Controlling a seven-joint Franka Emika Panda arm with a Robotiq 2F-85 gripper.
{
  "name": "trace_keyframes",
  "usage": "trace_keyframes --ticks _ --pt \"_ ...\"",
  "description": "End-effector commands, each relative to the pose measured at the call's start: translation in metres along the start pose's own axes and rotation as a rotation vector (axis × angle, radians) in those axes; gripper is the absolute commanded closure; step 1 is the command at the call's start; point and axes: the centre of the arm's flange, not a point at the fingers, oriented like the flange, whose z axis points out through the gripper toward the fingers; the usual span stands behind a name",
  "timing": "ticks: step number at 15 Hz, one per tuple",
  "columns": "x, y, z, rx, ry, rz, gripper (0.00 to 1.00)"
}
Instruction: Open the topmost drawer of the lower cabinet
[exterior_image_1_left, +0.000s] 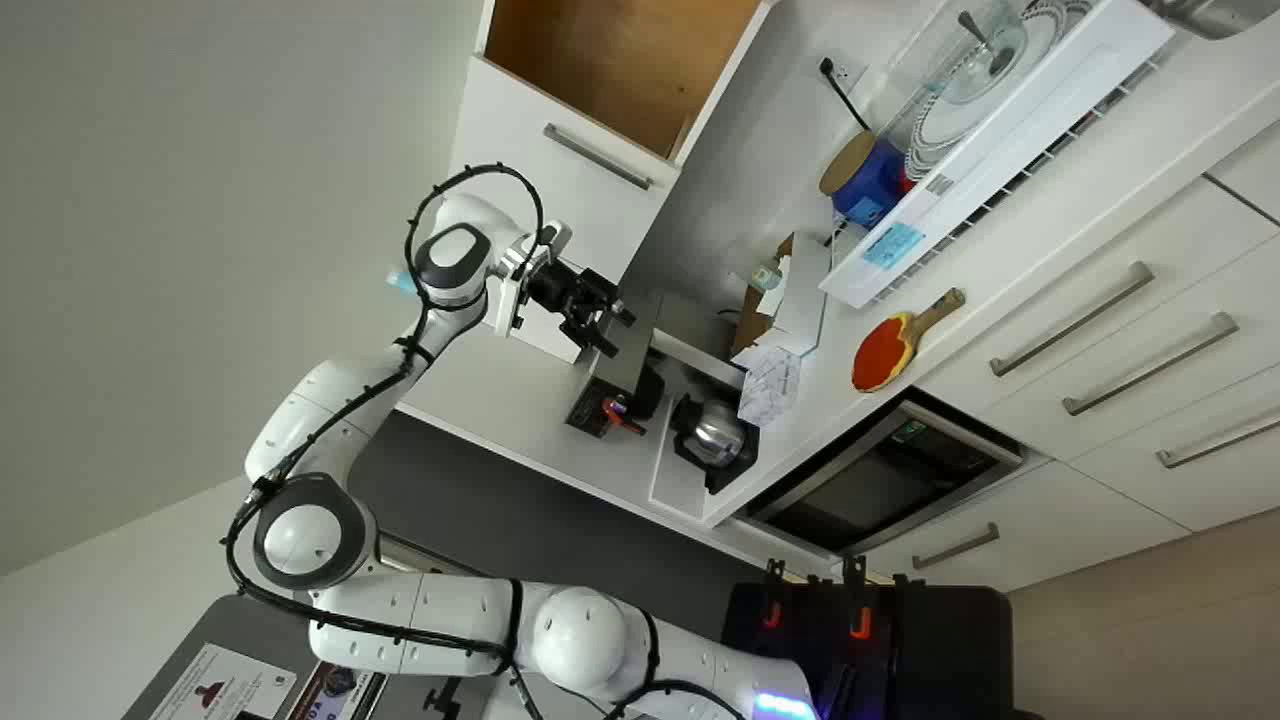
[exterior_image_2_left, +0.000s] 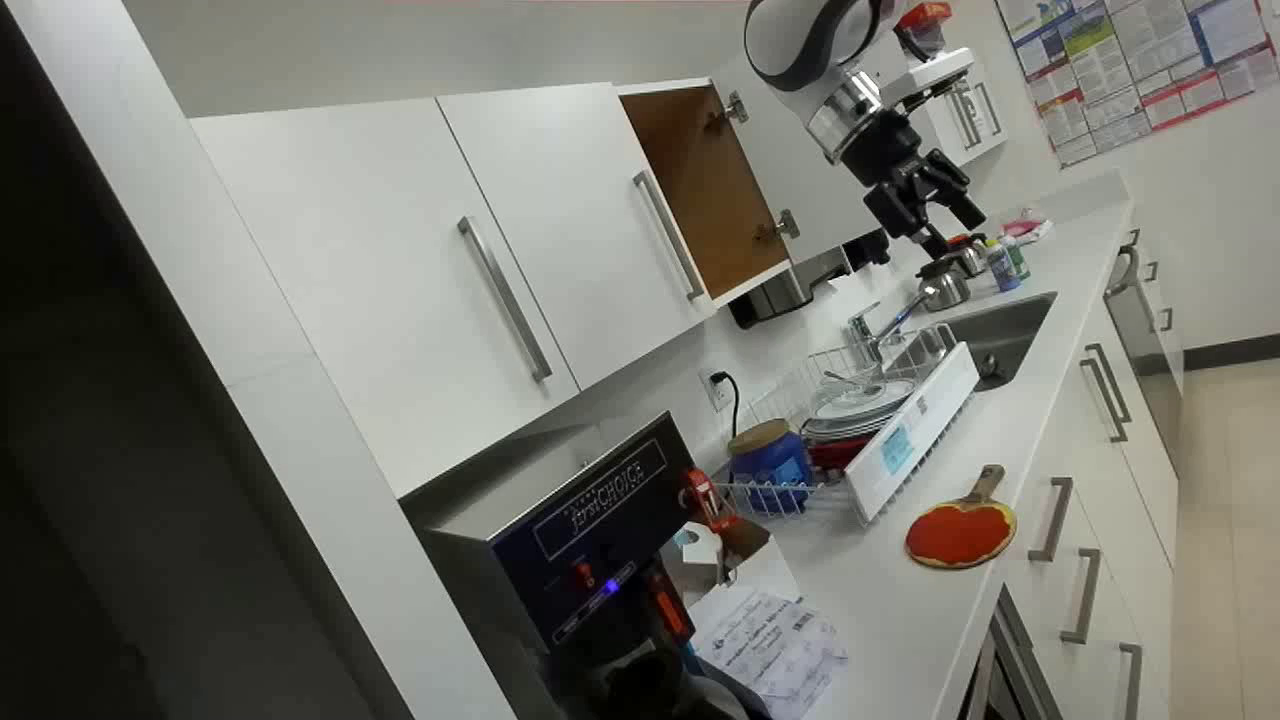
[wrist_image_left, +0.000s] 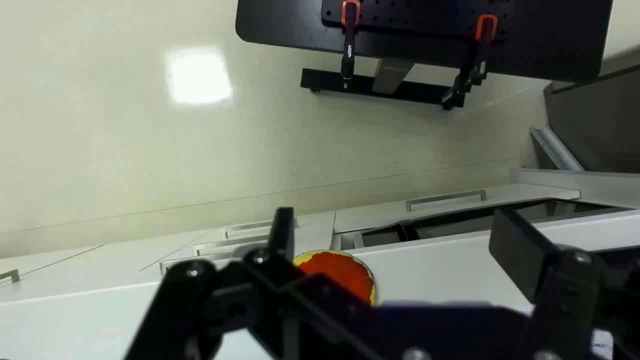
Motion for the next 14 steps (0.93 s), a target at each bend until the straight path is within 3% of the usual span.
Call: trace_keyframes --ticks 1,7,14 --pt "0.0 0.0 0.0 0.0 0.0 0.0 0.0" --pt "0.002 0.004 0.001 0.002 0.009 0.024 0.0" --pt "0.004 0.094 0.06 0.08 0.125 0.172 0.0"
